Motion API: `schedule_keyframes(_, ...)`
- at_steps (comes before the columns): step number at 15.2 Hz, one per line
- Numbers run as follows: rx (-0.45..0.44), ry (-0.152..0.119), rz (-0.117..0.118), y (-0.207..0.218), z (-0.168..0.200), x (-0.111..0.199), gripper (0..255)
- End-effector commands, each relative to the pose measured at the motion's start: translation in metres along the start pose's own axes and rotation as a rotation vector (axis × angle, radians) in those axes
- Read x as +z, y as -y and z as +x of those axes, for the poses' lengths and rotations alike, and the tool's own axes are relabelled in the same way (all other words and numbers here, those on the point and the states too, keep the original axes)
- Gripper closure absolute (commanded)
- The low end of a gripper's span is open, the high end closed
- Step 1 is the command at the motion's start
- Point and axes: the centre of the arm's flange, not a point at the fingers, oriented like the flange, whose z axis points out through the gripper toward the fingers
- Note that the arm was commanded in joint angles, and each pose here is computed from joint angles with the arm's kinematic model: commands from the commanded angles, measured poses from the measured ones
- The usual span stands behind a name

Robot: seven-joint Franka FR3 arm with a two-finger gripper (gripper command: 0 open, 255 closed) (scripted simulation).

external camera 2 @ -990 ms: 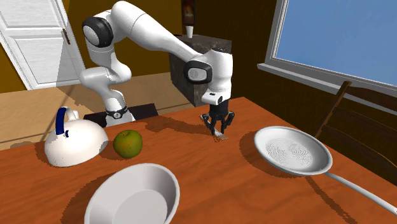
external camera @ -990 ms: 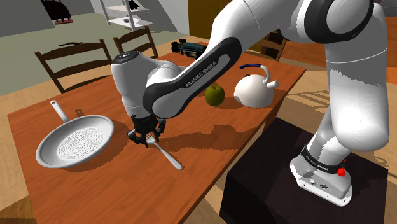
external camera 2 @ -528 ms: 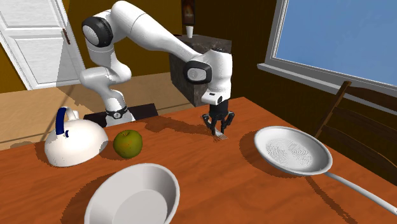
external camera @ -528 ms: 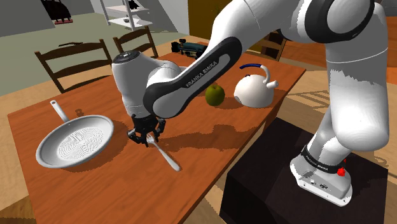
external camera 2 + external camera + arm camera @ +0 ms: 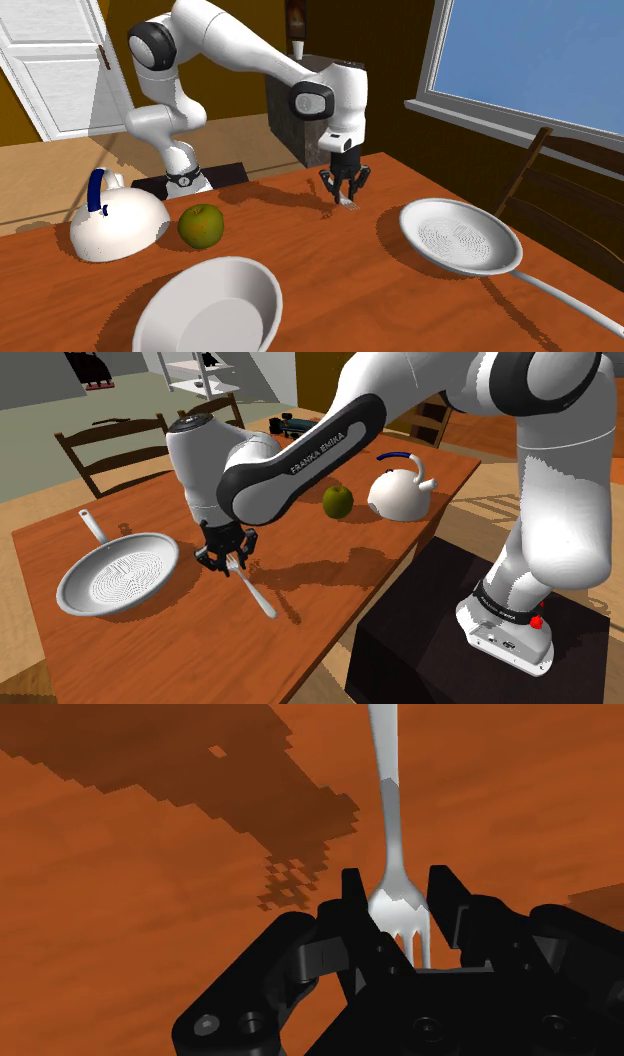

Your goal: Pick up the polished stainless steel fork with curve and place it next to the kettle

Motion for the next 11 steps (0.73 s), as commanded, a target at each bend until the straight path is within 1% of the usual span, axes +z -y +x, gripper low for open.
schedule_keyframes(1,0.0,0.0,0.0,0.0,0.001,-0.011,255)
schedule_keyframes(11,0.0,0.0,0.0,0.001,0.003,-0.064,255)
